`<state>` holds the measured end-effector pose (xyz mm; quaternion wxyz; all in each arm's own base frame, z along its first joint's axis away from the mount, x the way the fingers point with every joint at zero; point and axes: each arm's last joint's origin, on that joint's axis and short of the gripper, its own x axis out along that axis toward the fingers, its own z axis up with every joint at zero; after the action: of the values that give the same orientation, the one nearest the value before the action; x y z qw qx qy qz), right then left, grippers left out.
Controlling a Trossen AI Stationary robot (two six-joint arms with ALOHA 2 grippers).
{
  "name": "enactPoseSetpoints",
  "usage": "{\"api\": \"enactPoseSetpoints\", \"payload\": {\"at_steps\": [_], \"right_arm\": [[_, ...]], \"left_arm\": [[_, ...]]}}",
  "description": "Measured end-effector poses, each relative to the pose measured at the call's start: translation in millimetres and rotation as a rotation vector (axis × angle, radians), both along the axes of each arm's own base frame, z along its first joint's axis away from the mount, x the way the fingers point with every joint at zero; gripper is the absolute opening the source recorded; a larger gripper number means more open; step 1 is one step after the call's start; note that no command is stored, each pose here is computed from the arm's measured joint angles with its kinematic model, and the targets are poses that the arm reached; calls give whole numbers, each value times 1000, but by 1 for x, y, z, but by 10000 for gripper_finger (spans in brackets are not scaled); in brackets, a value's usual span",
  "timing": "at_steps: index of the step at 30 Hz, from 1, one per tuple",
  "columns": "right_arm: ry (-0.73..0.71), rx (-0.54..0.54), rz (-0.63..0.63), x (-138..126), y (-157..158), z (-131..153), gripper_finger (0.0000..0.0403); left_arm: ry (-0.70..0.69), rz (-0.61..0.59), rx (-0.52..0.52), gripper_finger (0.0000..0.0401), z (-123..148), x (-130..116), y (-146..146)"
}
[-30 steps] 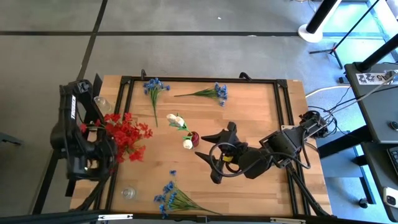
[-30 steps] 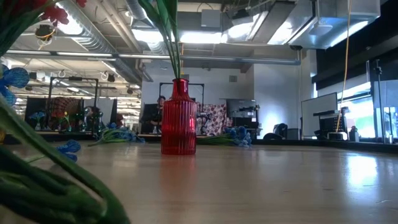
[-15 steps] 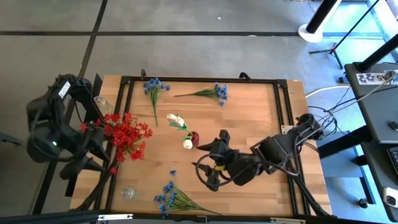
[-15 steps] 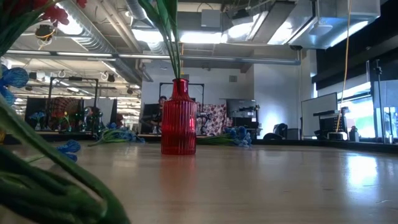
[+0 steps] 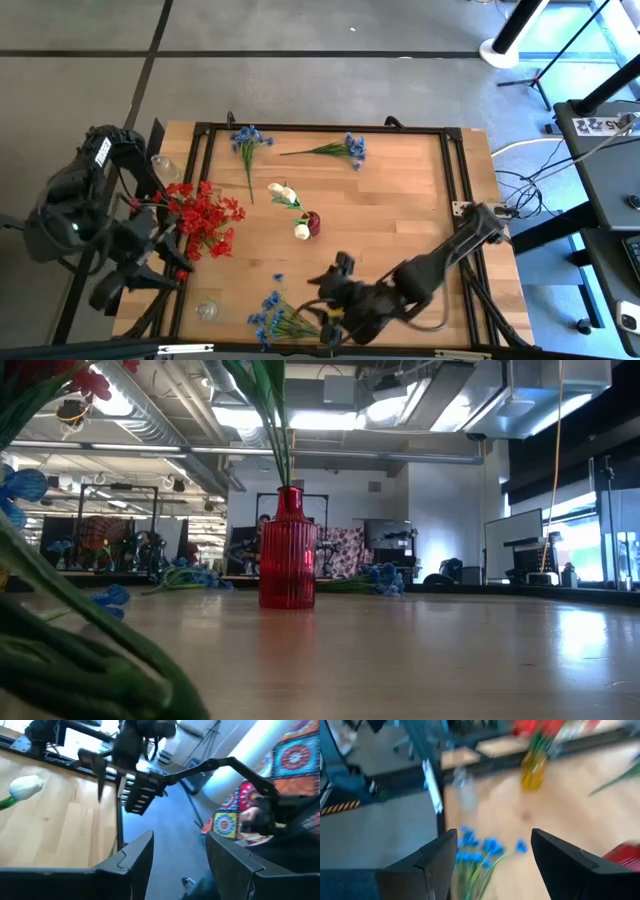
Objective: Sort flowers into vase by color
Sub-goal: Put the bottom blue flowers into the transparent vase
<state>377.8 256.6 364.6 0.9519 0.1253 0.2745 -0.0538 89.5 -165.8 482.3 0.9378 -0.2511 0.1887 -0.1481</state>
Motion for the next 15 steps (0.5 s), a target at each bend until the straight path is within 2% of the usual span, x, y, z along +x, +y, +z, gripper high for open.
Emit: {"api": "enactPoseSetpoints", "payload": {"at_steps": [5,10,15], "right_arm": [[159,71,71,23,16,-53,253],[284,111,140,42,30,-106,253],[296,166,178,65,37,-151,253]], "left_arm": [[20,45,20,175,-9,17,-19],[71,97,-70,175,-15,24,-27],[105,124,-124,175,-18,27,-33]]}}
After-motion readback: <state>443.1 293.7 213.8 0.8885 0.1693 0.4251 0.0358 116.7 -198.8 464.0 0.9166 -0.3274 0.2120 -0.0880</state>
